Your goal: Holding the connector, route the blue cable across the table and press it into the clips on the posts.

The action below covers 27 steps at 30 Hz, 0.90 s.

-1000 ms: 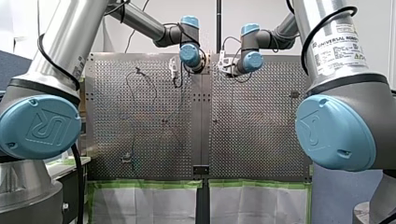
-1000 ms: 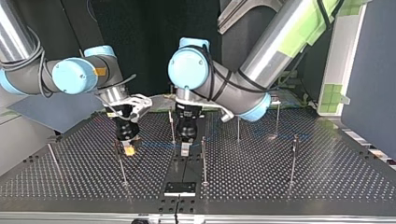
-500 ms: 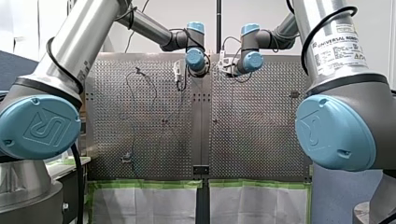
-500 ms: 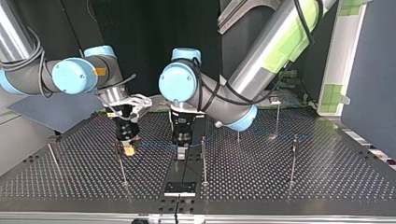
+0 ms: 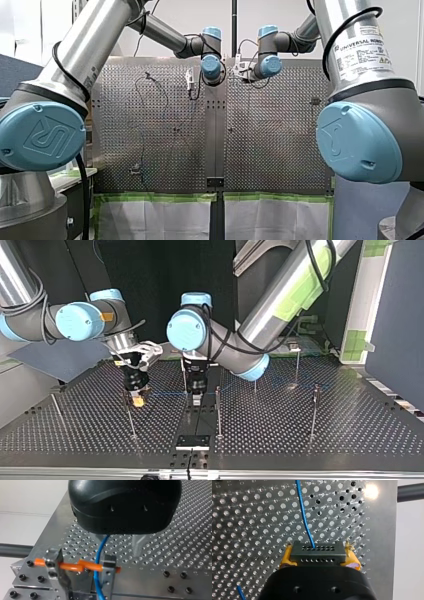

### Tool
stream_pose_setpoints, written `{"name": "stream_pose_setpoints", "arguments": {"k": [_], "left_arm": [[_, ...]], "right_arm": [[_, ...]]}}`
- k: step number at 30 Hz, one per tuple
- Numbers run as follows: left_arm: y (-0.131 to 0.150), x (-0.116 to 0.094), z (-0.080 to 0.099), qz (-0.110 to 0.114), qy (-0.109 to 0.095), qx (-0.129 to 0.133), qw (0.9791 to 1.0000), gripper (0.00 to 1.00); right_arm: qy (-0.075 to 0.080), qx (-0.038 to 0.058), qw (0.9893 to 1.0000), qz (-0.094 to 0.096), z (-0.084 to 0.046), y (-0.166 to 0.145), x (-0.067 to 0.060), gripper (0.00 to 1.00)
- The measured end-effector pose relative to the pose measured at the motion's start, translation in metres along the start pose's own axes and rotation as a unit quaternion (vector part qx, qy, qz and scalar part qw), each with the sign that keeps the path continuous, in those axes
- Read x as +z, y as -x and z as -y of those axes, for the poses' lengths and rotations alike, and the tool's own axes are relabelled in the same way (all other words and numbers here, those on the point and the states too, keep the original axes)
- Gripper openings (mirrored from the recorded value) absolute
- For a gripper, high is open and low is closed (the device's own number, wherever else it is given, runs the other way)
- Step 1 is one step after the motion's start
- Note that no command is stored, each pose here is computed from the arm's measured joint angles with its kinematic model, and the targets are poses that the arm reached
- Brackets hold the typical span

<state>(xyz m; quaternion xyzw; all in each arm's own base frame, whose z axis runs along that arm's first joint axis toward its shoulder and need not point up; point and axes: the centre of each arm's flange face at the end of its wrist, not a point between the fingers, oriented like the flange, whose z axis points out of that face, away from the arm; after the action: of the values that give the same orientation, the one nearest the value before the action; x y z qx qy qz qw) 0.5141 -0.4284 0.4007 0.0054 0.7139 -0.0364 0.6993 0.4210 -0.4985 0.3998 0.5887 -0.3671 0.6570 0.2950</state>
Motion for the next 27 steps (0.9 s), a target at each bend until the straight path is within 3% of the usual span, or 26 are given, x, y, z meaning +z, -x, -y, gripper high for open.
{"name": "stream_pose_setpoints", "arguments": {"k": [1, 9, 16, 27], "left_arm": [[0.000, 0.000, 0.000, -0.001, 0.000, 0.001, 1.0000, 0.01], [-0.006, -0.005, 0.000, -0.014, 0.001, 0.009, 0.9999, 0.01], [-0.026, -0.014, -0.003, -0.028, 0.017, 0.015, 0.9993, 0.01], [-0.067, -0.025, -0.005, -0.030, 0.017, 0.007, 0.9994, 0.01]], "right_arm": [[0.000, 0.0000, 1.0000, 0.000, 0.000, 0.000, 0.000, 0.00], [-0.001, 0.0013, 1.0000, 0.001, 0.000, 0.000, 0.000, 0.00], [-0.002, 0.0022, 1.0000, 0.003, 0.003, 0.002, -0.001, 0.00], [0.005, 0.0015, 0.9993, 0.036, 0.000, 0.038, -0.016, 0.00]]}}
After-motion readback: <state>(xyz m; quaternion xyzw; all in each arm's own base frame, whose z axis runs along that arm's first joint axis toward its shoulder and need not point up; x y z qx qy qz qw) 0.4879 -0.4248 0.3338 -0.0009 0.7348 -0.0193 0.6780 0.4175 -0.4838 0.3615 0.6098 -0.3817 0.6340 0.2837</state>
